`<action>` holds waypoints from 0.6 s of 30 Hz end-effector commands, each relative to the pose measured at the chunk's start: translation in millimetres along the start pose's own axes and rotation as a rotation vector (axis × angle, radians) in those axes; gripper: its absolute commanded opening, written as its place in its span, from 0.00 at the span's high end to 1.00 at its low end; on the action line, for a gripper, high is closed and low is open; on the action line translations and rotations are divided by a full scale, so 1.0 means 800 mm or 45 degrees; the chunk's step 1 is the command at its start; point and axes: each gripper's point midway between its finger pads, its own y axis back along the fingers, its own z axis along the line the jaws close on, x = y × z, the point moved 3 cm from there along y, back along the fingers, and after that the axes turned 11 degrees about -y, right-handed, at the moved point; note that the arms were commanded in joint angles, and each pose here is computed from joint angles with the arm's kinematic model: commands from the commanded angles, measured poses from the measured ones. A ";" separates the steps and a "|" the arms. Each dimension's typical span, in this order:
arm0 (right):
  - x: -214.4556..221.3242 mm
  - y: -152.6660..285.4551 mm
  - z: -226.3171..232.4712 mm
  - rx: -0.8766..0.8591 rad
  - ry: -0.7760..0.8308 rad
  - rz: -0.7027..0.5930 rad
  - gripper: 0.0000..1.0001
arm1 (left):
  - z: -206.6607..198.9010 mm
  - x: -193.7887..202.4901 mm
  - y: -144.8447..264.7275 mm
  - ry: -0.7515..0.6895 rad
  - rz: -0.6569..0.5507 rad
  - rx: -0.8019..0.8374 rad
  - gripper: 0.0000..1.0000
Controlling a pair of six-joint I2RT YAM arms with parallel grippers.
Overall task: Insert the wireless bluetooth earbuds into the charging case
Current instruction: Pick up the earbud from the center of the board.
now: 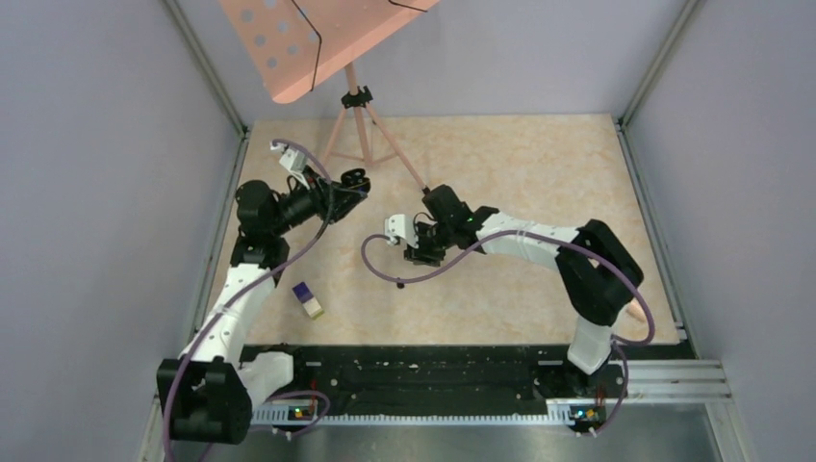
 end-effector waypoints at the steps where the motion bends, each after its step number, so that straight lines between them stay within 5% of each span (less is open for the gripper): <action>1: -0.038 -0.013 -0.030 0.027 0.210 -0.084 0.54 | -0.003 -0.049 0.013 -0.114 -0.181 -0.116 1.00; 18: -0.009 -0.085 0.015 -0.198 0.306 0.007 0.46 | 0.026 -0.045 0.047 -0.058 -0.135 -0.271 1.00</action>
